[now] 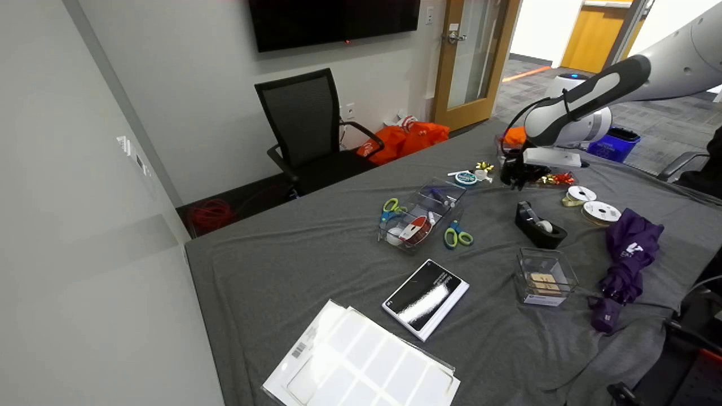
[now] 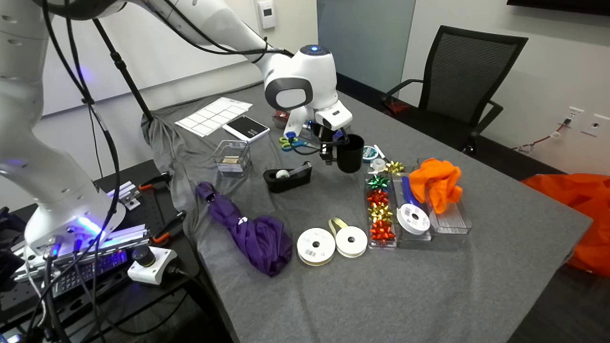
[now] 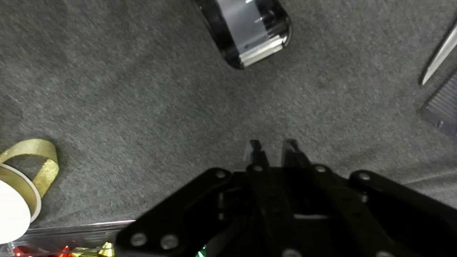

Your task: Move the black cup closer to the purple umbrella

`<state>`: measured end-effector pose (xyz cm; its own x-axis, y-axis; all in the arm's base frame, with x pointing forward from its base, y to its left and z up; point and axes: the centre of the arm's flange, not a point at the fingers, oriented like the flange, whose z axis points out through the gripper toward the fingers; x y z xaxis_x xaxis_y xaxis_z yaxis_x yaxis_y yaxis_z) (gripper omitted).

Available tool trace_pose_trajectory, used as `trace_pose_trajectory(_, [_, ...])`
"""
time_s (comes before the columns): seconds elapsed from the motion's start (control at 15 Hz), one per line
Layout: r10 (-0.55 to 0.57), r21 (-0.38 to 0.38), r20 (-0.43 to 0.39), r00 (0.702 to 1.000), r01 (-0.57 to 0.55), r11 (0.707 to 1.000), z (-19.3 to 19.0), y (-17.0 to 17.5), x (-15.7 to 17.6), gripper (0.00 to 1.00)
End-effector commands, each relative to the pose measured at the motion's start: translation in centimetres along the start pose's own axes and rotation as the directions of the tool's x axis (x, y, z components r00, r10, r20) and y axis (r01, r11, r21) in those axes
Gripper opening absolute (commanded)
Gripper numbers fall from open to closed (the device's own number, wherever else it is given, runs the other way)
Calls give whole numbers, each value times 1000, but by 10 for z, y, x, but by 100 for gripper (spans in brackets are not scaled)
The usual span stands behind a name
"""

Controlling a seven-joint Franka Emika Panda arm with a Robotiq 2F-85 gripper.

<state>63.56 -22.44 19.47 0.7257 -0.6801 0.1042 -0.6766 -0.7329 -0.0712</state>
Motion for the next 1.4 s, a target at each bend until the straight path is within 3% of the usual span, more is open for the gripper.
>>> trace_pose_trajectory(0.0, [-35, -31, 12, 999, 36, 999, -33, 25, -35, 5])
trace_pose_trajectory(0.6, [-149, -114, 65, 987, 156, 981, -41, 95, -90, 5])
trace_pose_trajectory(1.33, [-263, -155, 48, 964, 268, 951, -5, 152, -121, 5])
